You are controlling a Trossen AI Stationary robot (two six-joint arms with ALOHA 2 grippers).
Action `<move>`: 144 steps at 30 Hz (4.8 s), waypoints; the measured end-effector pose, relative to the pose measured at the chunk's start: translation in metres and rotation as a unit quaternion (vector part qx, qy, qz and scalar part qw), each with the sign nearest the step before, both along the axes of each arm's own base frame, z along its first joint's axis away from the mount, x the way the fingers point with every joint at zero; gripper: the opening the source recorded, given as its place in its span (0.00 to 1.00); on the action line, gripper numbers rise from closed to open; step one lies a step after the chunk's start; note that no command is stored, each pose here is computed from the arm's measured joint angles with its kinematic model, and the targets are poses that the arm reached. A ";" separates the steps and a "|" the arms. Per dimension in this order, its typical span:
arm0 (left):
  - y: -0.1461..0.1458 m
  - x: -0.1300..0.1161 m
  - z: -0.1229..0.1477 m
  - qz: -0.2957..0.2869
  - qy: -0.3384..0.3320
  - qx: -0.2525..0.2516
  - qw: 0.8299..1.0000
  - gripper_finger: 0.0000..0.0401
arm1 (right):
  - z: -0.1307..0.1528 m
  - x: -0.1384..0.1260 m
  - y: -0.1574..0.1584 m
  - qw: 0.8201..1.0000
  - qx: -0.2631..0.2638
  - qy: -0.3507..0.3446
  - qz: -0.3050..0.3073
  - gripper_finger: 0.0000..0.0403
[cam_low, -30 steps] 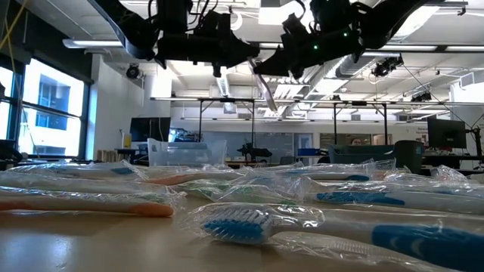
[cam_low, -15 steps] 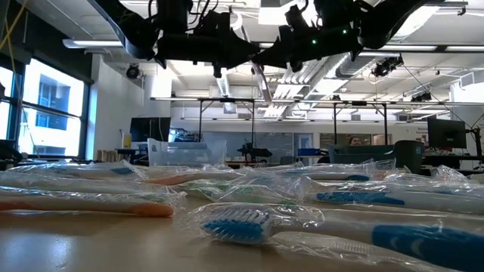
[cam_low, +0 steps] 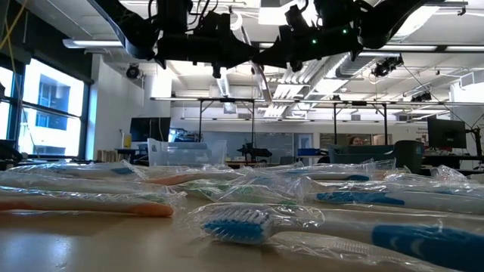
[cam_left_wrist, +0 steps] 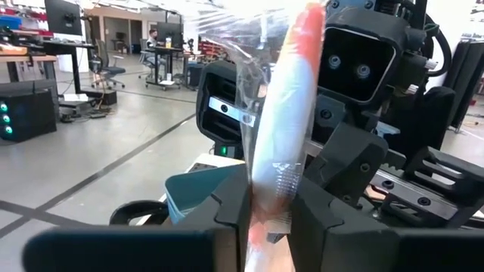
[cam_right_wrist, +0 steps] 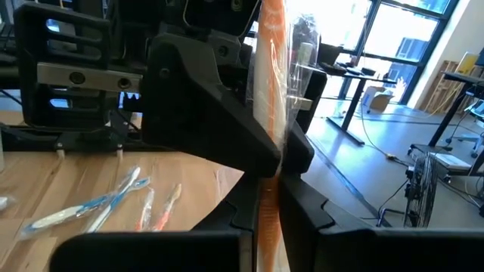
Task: Pick & Place Toothbrushes
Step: Put the orange toothbrush into the transparent bin
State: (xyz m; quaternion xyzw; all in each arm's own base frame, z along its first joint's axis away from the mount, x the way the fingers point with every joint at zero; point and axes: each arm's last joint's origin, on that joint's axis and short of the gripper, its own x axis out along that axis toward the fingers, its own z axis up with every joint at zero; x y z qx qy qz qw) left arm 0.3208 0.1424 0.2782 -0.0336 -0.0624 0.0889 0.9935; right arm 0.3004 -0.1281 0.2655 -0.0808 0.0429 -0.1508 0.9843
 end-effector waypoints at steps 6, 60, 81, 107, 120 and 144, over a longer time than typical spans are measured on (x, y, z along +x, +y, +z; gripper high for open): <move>0.000 0.000 0.000 0.001 0.000 0.000 1.000 0.13 | 0.000 0.000 0.000 1.000 0.000 0.000 0.000 0.06; 0.042 -0.101 0.007 0.333 0.253 -0.110 0.902 0.06 | 0.024 -0.064 0.003 0.975 0.058 0.129 -0.171 0.70; 0.068 -0.060 -0.011 0.347 0.427 -0.158 0.820 0.06 | 0.024 -0.064 0.003 0.975 0.060 0.126 -0.171 0.70; 0.085 -0.038 -0.049 0.324 0.510 -0.160 0.781 0.42 | 0.024 -0.064 0.003 0.975 0.068 0.123 -0.173 0.70; 0.084 -0.039 -0.048 0.308 0.523 -0.142 0.782 0.40 | 0.024 -0.064 0.003 0.975 0.057 0.129 -0.170 0.70; 0.021 -0.107 -0.016 0.248 0.351 -0.066 0.901 0.00 | 0.018 -0.066 0.004 0.971 0.062 0.161 -0.168 0.60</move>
